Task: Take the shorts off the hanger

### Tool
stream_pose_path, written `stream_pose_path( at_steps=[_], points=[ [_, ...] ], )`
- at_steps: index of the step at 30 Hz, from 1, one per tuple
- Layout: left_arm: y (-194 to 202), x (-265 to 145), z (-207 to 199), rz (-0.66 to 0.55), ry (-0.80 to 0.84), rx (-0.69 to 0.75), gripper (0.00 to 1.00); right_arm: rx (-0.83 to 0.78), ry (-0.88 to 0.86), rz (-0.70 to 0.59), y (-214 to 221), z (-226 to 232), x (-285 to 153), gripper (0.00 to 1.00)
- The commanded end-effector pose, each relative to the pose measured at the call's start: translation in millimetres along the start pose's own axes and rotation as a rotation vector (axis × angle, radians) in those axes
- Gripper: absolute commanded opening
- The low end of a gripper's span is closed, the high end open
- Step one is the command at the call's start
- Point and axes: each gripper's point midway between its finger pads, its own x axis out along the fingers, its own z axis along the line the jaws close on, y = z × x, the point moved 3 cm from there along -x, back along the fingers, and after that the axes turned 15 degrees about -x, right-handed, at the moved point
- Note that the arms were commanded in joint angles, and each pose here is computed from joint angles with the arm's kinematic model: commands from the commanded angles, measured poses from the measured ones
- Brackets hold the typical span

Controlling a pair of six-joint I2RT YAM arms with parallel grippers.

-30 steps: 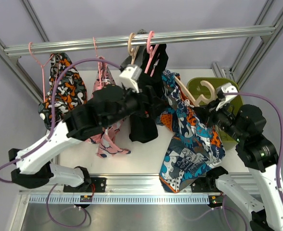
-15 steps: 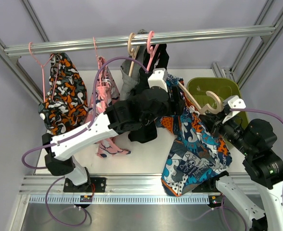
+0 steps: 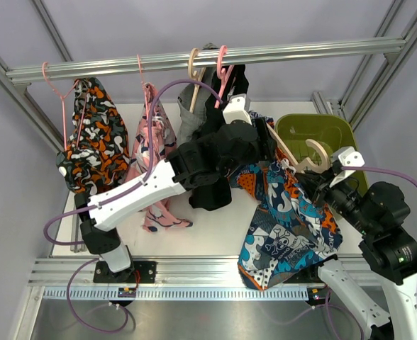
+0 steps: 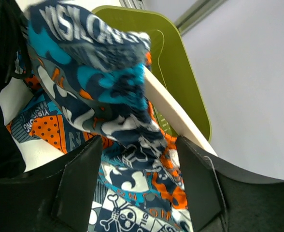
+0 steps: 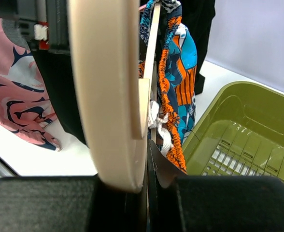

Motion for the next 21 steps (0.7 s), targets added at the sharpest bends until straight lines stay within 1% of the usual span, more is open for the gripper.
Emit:
stream_pose_path(
  at_steps=[1,2,8,9,11,12,15,16,19,20,21],
  points=[
    [-19,9,-14,-0.058,0.033,-0.086,0.64,-0.009,-0.017,-0.070,-14,3,-7,0.00],
    [-21,12,-10,-0.063,0.023,-0.088,0.61,-0.011,-0.014,-0.073,-15,3,-8,0.00],
    [-26,18,-11,-0.068,0.041,-0.083,0.60,0.001,-0.017,-0.076,-13,6,-13,0.00],
    [-27,17,-13,-0.066,0.051,-0.078,0.58,0.003,-0.016,-0.073,-12,6,-12,0.00],
    [-25,18,-16,-0.054,0.067,-0.078,0.53,0.004,-0.018,-0.073,-12,6,-13,0.00],
    [-26,18,-16,-0.057,0.069,-0.076,0.47,0.004,-0.016,-0.074,-13,6,-13,0.00],
    [-28,19,-12,-0.069,0.052,-0.068,0.42,0.005,-0.015,-0.071,-12,6,-14,0.00],
    [-31,20,-9,-0.075,0.044,-0.066,0.34,0.003,-0.016,-0.071,-11,7,-15,0.00],
    [-40,21,-1,-0.094,0.027,-0.050,0.19,0.002,-0.018,-0.060,-8,8,-16,0.00],
    [-43,19,1,-0.103,0.021,-0.044,0.08,0.002,-0.017,-0.053,-6,8,-16,0.00],
    [-47,19,5,-0.113,0.010,-0.028,0.02,0.002,-0.014,-0.046,-4,8,-17,0.00]
  ],
)
